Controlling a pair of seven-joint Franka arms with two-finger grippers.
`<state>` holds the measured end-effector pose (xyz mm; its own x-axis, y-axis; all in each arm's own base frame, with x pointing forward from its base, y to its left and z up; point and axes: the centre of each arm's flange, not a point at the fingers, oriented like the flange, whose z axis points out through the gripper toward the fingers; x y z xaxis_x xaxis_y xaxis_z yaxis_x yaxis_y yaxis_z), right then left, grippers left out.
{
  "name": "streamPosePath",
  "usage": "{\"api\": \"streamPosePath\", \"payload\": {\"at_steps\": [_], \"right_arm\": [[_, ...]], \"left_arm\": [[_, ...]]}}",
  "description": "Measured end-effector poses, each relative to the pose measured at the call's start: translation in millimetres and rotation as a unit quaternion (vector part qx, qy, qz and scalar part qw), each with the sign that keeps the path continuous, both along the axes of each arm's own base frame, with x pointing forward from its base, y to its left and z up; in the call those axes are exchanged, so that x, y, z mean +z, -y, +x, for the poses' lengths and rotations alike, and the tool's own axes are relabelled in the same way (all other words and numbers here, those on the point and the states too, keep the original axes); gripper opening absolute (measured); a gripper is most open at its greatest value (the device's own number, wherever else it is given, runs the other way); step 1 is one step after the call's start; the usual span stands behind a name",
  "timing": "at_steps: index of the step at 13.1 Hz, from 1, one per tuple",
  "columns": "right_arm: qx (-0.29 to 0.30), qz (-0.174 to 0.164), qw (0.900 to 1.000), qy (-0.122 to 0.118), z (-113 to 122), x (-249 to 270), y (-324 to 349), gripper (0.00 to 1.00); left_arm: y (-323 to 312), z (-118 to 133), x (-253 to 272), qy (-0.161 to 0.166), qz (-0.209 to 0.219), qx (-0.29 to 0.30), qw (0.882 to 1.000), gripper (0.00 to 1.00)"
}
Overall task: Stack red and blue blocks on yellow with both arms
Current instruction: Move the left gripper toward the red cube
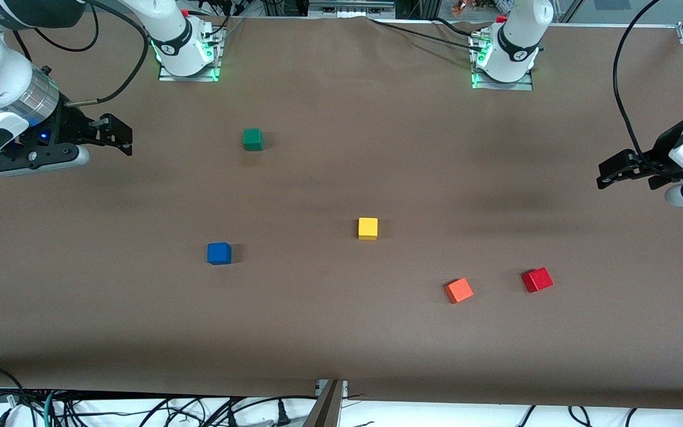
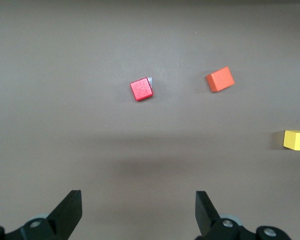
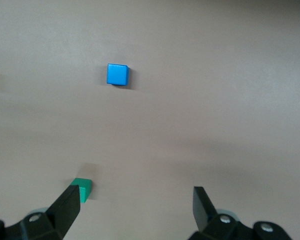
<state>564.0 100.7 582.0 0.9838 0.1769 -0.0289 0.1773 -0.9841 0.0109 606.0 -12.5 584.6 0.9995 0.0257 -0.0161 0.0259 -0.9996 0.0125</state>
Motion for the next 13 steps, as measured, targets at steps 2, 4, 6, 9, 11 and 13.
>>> {"api": "streamPosePath", "payload": {"at_steps": [2,4,6,9,11,13], "right_arm": [[0.0,0.0,1.0,0.0,0,0,0,1.0],[0.0,0.0,1.0,0.0,0,0,0,1.0],[0.0,0.0,1.0,0.0,0,0,0,1.0],[0.0,0.0,1.0,0.0,0,0,0,1.0],[0.0,0.0,1.0,0.0,0,0,1,1.0],[-0.001,0.0,1.0,0.0,0,0,1,1.0]], "left_arm": [[1,2,-2,-0.002,0.0,-0.001,1.0,1.0],[2,2,-2,-0.002,0.0,-0.002,1.0,1.0],[1,3,-5,-0.004,-0.001,-0.001,1.0,1.0],[0,16,-36,-0.029,-0.002,-0.001,1.0,1.0],[3,38,-85,-0.044,-0.005,-0.003,0.999,1.0],[4,62,-136,-0.04,-0.009,-0.002,0.999,1.0]]}}
